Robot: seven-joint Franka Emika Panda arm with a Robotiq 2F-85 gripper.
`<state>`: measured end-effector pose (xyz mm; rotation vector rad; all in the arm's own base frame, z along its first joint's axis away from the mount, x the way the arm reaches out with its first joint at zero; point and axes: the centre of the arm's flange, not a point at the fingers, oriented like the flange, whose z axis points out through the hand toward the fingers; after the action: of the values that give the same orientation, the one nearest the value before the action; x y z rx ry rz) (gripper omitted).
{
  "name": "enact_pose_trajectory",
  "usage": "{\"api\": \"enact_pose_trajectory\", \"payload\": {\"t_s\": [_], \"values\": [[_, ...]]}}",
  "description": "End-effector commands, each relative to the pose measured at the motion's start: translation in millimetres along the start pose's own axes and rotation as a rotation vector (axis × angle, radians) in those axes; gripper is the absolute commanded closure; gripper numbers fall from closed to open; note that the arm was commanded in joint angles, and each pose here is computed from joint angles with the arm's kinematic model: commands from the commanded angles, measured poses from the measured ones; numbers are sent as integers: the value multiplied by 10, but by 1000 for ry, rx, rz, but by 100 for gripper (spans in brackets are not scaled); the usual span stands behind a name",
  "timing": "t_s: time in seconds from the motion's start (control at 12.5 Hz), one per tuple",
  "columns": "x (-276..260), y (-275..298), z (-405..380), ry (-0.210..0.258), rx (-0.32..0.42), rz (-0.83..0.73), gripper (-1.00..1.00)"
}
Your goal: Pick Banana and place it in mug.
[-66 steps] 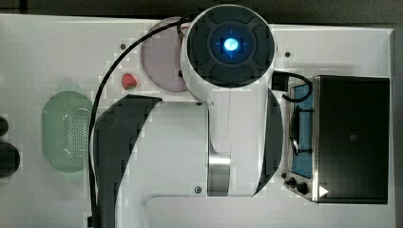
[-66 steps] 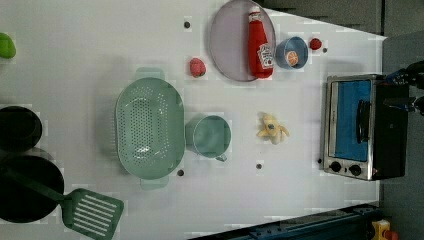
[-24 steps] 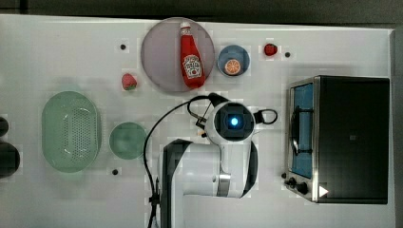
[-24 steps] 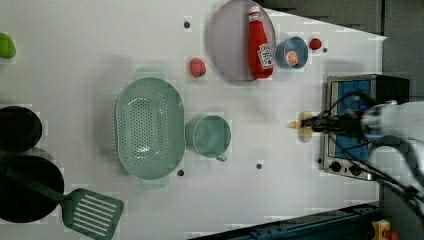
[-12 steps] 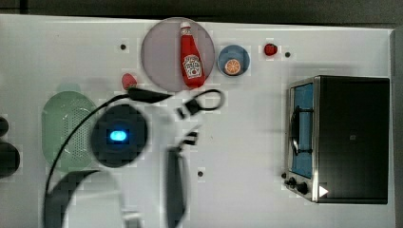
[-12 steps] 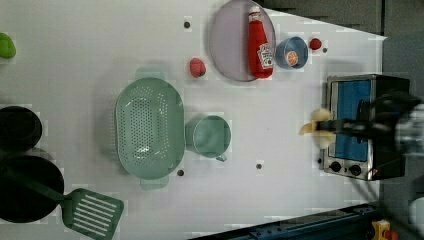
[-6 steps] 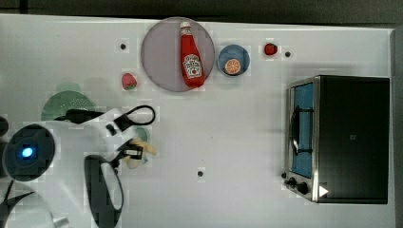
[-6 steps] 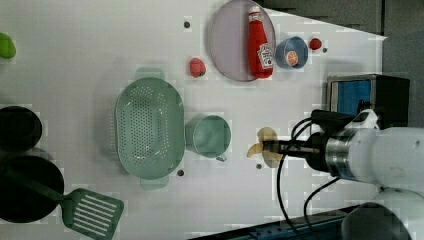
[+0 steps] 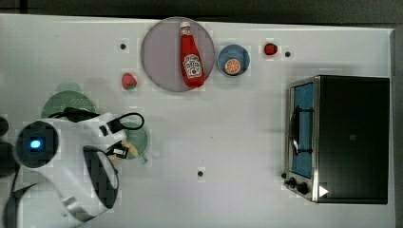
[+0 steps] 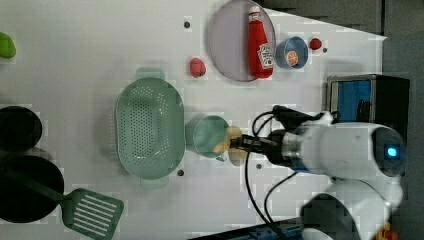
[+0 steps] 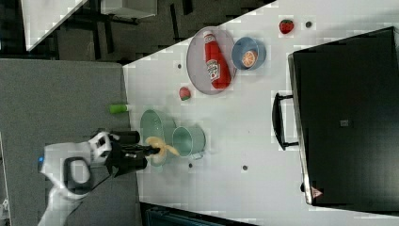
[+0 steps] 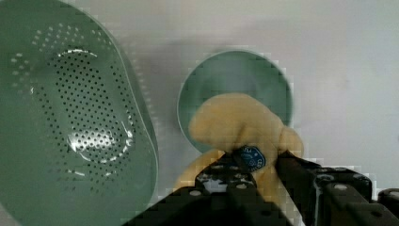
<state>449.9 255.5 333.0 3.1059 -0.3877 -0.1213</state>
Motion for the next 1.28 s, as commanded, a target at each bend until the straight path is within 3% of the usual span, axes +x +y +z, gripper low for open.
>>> {"api": "enact_pose_trajectory", "payload": {"t_s": [0.08,0.24,0.48,0.72,0.96,1.28], "values": [[66,51,255,-17,26,129,42],[102,78,395,-39,22,191,36],[86,99,591,-55,4,236,-30],[144,100,587,-26,35,240,-100],[371,199,224,41,71,283,-100],[697,728,-847,129,41,406,-100]]}}
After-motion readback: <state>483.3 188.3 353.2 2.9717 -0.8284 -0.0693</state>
